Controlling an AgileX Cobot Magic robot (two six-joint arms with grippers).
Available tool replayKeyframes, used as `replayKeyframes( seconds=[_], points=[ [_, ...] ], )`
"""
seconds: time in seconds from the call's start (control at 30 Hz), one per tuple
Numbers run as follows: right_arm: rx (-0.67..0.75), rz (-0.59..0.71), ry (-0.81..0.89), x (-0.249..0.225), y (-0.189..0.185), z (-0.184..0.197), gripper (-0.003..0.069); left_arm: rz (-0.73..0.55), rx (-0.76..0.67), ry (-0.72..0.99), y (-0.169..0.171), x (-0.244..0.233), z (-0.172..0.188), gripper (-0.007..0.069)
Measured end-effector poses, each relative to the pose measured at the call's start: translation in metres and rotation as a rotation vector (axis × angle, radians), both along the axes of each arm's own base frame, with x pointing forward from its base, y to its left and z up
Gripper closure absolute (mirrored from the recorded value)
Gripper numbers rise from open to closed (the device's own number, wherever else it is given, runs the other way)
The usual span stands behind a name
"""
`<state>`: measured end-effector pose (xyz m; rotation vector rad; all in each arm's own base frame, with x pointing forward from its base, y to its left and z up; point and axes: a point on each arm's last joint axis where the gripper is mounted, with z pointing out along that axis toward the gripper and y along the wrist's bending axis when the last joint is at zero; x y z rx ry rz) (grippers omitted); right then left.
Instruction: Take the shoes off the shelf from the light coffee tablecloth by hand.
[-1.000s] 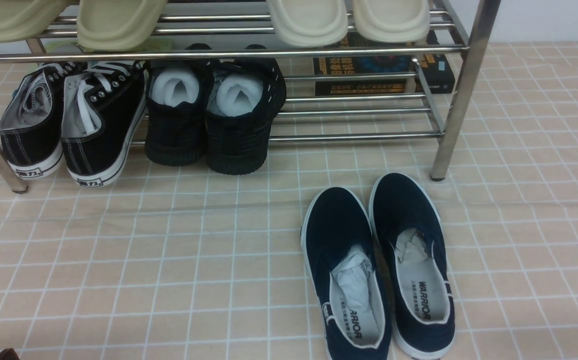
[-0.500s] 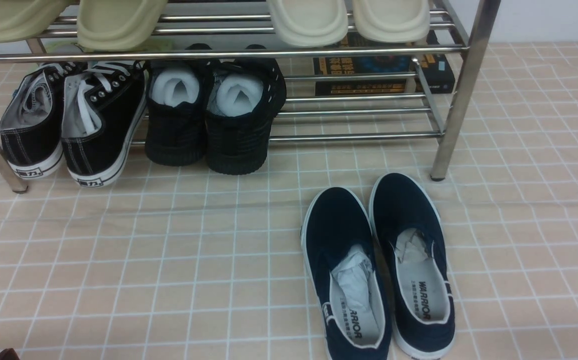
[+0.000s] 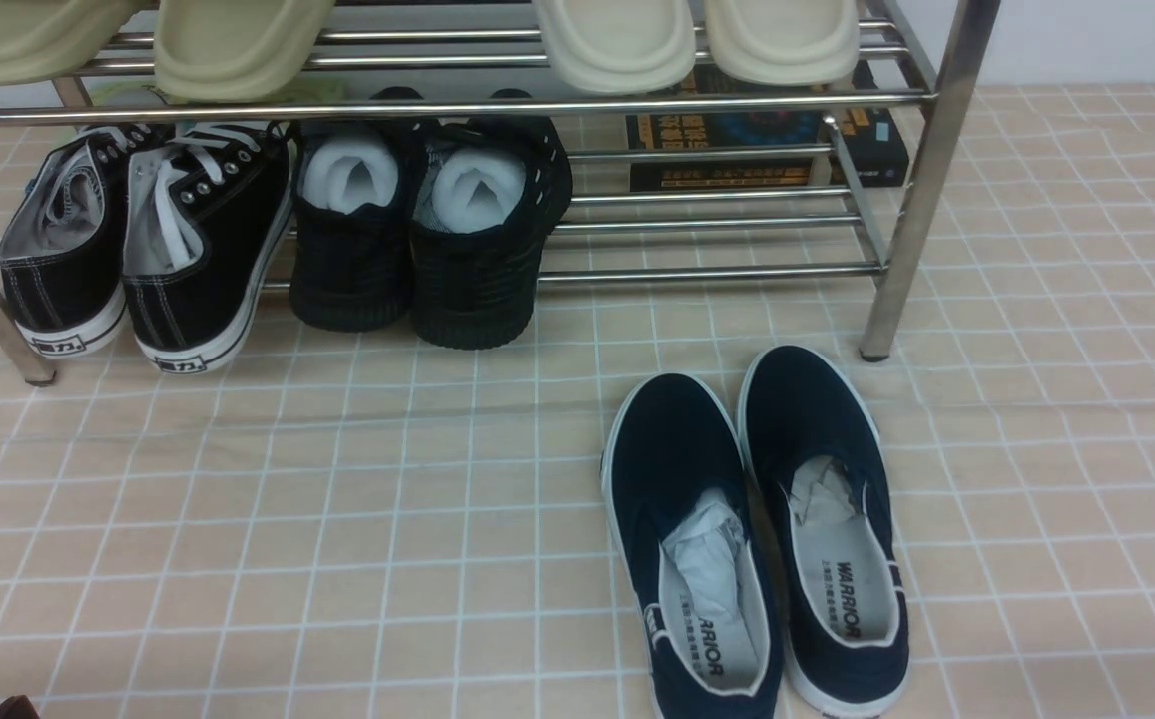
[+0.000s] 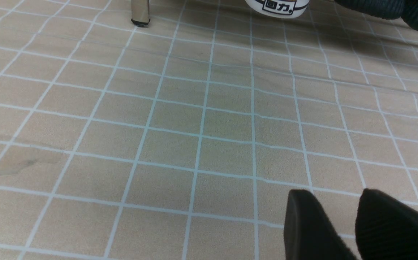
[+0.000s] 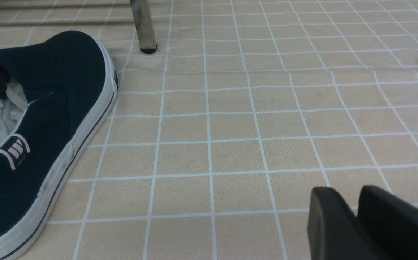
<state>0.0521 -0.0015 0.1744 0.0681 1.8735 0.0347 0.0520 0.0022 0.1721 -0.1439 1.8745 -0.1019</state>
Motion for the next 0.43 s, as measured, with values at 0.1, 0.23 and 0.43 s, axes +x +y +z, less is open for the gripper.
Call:
replayKeyframes(
  seconds=[0.1, 0.23, 0.43],
  points=[
    [0.0, 0.0, 0.0, 0.0, 0.0, 0.0, 0.0515, 0.0, 0.0, 0.0, 0.0, 0.0, 0.0, 0.0385],
    [0.0, 0.0, 0.0, 0.0, 0.0, 0.0, 0.0512, 0.0, 0.0, 0.0, 0.0, 0.0, 0.0, 0.0385],
    [0.0, 0.0, 0.0, 0.0, 0.0, 0.0, 0.051, 0.0, 0.0, 0.0, 0.0, 0.0, 0.0, 0.0385]
  ],
)
